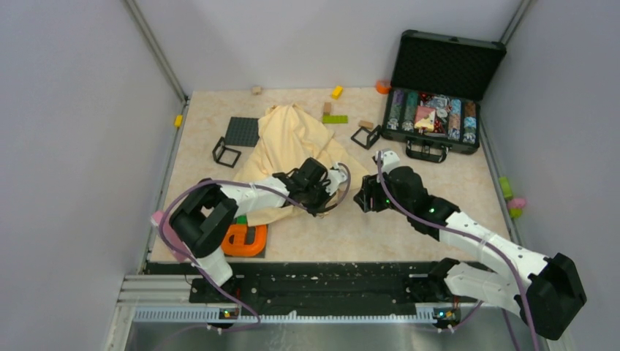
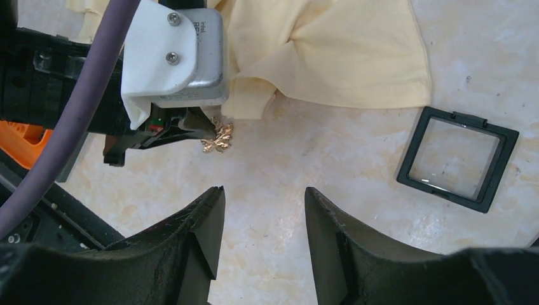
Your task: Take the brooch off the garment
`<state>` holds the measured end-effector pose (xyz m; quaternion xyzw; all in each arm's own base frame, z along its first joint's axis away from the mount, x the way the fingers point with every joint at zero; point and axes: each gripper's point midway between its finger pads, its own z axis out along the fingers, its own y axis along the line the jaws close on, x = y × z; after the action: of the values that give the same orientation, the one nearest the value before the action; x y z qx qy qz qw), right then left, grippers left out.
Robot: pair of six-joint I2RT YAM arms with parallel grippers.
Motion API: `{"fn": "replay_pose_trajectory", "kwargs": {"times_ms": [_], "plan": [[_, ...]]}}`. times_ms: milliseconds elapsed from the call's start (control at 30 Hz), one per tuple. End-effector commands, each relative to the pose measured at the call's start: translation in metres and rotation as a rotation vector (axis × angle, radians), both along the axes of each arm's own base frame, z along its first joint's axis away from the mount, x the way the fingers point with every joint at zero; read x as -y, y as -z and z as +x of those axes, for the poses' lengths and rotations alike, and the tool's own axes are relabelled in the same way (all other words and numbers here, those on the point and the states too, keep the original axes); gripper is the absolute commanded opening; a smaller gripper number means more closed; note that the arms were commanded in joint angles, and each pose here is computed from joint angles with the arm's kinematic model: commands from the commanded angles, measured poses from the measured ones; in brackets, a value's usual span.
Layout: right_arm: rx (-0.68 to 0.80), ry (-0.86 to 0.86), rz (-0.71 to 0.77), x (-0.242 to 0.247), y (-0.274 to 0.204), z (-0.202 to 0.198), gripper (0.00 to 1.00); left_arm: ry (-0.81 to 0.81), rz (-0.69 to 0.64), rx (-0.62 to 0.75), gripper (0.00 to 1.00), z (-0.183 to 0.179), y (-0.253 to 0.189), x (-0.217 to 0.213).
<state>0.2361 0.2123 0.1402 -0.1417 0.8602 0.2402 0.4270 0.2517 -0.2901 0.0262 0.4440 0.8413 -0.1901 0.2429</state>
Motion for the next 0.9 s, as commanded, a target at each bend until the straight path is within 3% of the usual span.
{"fn": "replay_pose_trajectory", "kwargs": {"times_ms": [0, 333, 433, 500, 867], "plan": [[0.034, 0.007, 0.022, -0.001, -0.014, 0.008, 0.51, 0.009, -0.049, 0.058, 0.0, 0.002, -0.033, 0.011], [0.005, 0.013, 0.025, -0.001, 0.0, 0.006, 0.52, -0.075, -0.114, 0.102, 0.0, 0.004, -0.071, 0.007], [0.006, 0.014, 0.025, 0.0, 0.0, 0.006, 0.53, -0.113, -0.068, 0.122, 0.27, 0.01, -0.066, 0.0], [0.008, 0.014, 0.027, 0.0, -0.002, 0.005, 0.53, -0.123, -0.027, 0.104, 0.32, 0.01, -0.059, -0.001], [0.026, 0.044, 0.031, 0.011, -0.008, 0.005, 0.53, -0.12, 0.058, 0.064, 0.17, 0.006, -0.034, 0.015]]}}
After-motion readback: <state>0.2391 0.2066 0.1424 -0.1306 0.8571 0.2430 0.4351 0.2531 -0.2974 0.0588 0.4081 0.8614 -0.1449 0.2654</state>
